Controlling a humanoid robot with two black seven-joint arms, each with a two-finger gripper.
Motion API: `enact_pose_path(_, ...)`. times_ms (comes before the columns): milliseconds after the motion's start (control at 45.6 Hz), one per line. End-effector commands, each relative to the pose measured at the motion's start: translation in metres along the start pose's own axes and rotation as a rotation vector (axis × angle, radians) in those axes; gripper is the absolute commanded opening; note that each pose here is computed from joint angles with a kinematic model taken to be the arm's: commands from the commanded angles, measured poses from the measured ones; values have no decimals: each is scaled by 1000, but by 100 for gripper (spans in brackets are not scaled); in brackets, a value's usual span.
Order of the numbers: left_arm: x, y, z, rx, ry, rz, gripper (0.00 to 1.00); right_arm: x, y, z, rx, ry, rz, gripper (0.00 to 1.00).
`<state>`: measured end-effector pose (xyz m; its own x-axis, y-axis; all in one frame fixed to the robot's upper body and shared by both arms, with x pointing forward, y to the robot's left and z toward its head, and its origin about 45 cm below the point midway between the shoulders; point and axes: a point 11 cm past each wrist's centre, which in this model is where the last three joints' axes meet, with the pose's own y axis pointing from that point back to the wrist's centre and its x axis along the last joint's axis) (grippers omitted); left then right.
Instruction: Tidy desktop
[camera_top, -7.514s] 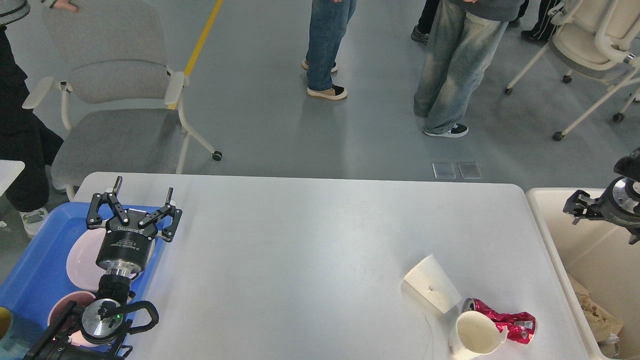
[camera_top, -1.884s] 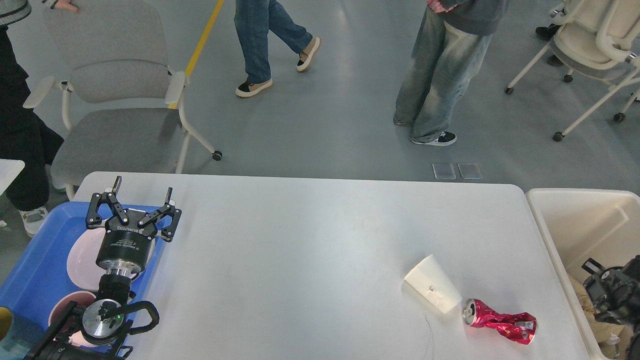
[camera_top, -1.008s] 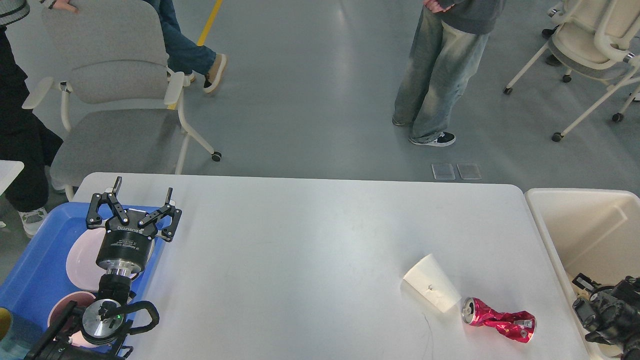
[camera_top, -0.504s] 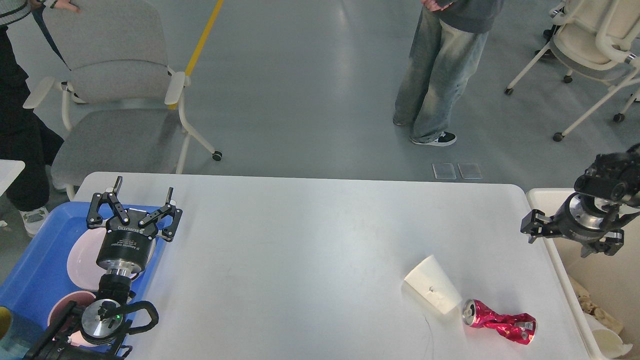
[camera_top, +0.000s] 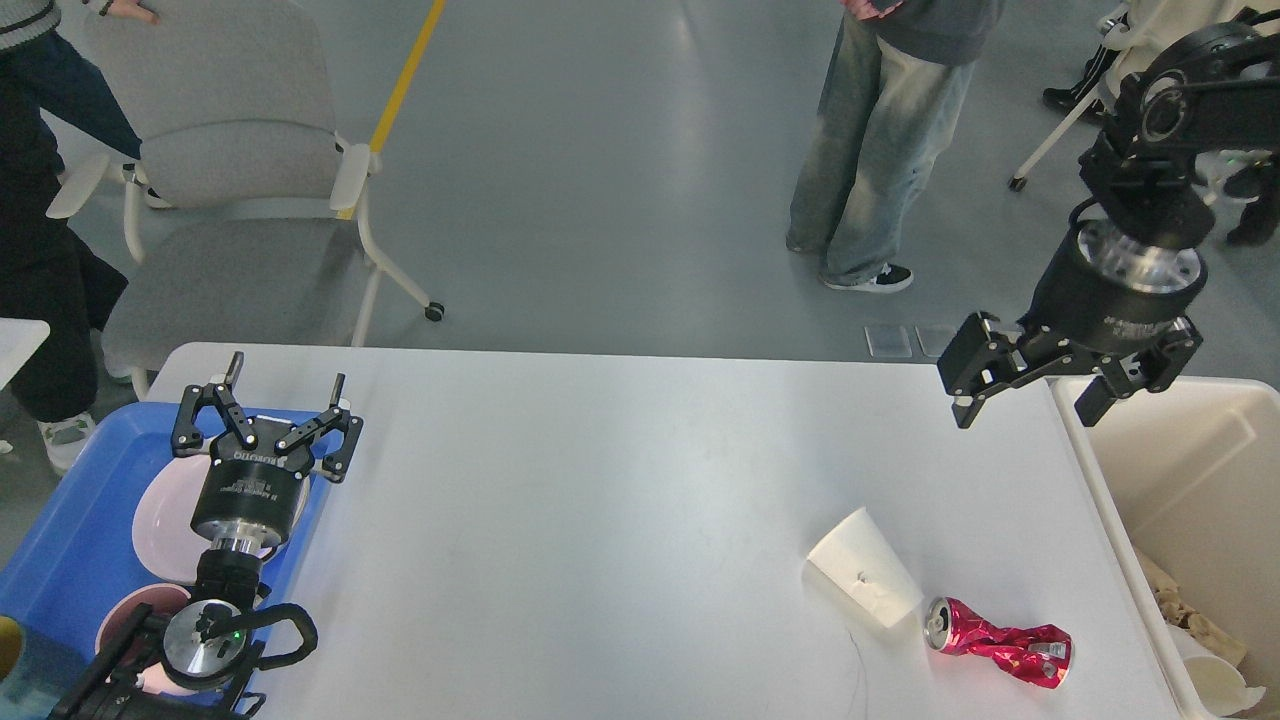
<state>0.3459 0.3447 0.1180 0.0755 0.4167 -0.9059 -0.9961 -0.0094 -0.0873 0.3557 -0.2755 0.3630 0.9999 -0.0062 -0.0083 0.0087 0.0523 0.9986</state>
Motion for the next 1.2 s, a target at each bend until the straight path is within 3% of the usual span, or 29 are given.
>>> enact_pose_path(0,0,0,0,0,0,0,96,-15,33,-11,52,-14,31,100)
enact_pose_path(504,0,0,0,0,0,2,96,-16,2,2,34,-63,27,100)
enact_pose_path(701,0,0,0,0,0,2,96,-4,-55,-13,56,-51,76,98)
enact_pose_path(1030,0,0,0,-1,1,2,96,-30,-217,-23,-95,279,148,97)
enact_pose_path(1183,0,0,0,0,0,2,96,-29,-238,-20,-107,287,170,95)
